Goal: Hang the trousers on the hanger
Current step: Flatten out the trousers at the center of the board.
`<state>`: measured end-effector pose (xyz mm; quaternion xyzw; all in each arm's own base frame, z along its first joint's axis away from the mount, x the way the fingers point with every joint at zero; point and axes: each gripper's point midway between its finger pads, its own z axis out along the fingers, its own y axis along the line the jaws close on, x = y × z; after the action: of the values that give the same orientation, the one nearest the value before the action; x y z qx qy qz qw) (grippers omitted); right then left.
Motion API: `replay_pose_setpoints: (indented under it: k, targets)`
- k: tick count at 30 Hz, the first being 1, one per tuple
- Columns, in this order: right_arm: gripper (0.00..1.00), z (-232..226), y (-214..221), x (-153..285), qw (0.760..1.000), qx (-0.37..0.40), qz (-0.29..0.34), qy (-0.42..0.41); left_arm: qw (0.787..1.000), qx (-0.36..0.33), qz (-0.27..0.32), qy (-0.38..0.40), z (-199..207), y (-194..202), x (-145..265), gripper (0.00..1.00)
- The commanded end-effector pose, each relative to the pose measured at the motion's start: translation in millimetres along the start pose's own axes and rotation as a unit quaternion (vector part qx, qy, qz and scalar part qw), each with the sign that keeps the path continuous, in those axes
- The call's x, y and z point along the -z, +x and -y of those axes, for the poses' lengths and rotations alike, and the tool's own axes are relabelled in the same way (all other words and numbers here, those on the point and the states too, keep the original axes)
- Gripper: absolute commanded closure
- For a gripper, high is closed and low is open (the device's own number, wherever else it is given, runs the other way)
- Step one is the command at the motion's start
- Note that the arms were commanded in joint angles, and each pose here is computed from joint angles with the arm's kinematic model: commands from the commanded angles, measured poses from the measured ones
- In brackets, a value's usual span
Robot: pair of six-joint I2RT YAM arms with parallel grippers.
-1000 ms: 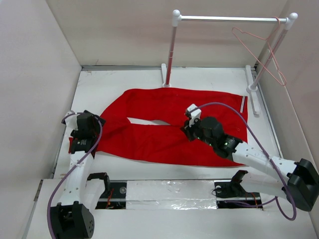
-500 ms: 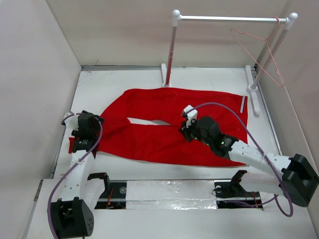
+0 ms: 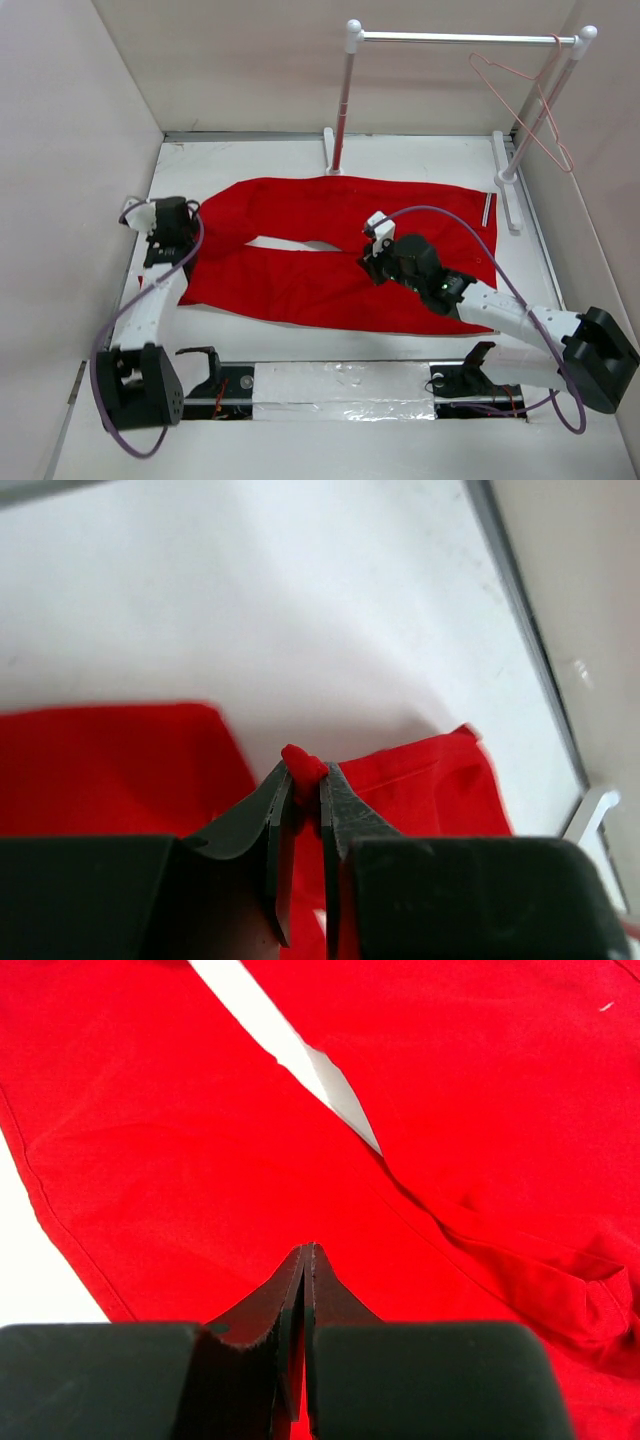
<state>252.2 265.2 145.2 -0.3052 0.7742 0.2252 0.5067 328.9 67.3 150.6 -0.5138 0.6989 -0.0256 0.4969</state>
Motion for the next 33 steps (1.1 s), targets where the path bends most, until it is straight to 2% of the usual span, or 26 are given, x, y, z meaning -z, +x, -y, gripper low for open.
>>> replay_pose_setpoints:
  k: [1,4,6,7,9,10,12,14,17,21,23,26,27,29,31,32,33]
  targets:
    - [0.96,-3,-14,-1,1.000,0.005,0.027,-0.001,0.998,0.008,0.051,0.027,51,-41,-15,1.00]
    - [0.96,2,-15,2,0.999,0.005,0.030,0.013,0.998,-0.030,0.055,0.012,73,-50,-40,1.00]
    - [0.96,4,-14,3,0.999,0.004,0.030,0.019,0.996,-0.060,0.057,-0.027,70,-48,-62,1.00]
    - [0.96,6,-15,4,0.999,0.003,0.032,0.023,0.995,-0.073,0.073,-0.019,89,-64,-65,1.00]
    - [0.96,8,-14,6,0.999,0.003,0.027,0.029,0.988,-0.106,0.081,-0.074,79,-66,-83,1.00]
    - [0.95,10,-14,7,0.999,0.003,0.028,0.036,0.987,-0.107,0.097,-0.075,92,-81,-83,1.00]
    - [0.95,14,-14,11,0.998,-0.002,0.029,0.047,0.976,-0.143,0.107,-0.121,79,-87,-95,1.00]
    - [0.94,17,-15,14,0.998,-0.004,0.032,0.056,0.968,-0.169,0.127,-0.134,83,-105,-98,1.00]
    - [0.93,20,-14,15,0.998,-0.007,0.030,0.064,0.959,-0.199,0.134,-0.148,82,-121,-110,0.91]
    - [0.90,28,-11,16,0.996,-0.018,0.022,0.085,0.943,-0.245,0.137,-0.178,75,-137,-119,0.65]
    - [0.85,38,-10,16,0.994,-0.025,0.019,0.100,0.937,-0.258,0.147,-0.185,79,-146,-119,0.57]
    - [0.73,42,-9,16,0.994,-0.034,0.018,0.106,0.939,-0.262,0.156,-0.161,92,-155,-113,0.51]
    - [0.67,46,-9,17,0.993,-0.039,0.019,0.111,0.941,-0.258,0.154,-0.152,96,-155,-112,0.48]
    - [0.64,55,-11,20,0.991,-0.045,0.022,0.126,0.947,-0.252,0.152,-0.130,113,-153,-104,0.47]
    - [0.65,65,-15,24,0.988,-0.055,0.029,0.140,0.949,-0.261,0.149,-0.099,142,-137,-95,0.47]
    - [0.69,69,-18,28,0.987,-0.058,0.035,0.146,0.948,-0.269,0.147,-0.088,153,-129,-91,0.47]
    - [0.89,73,-20,31,0.985,-0.065,0.039,0.152,0.947,-0.282,0.139,-0.062,175,-107,-81,0.50]
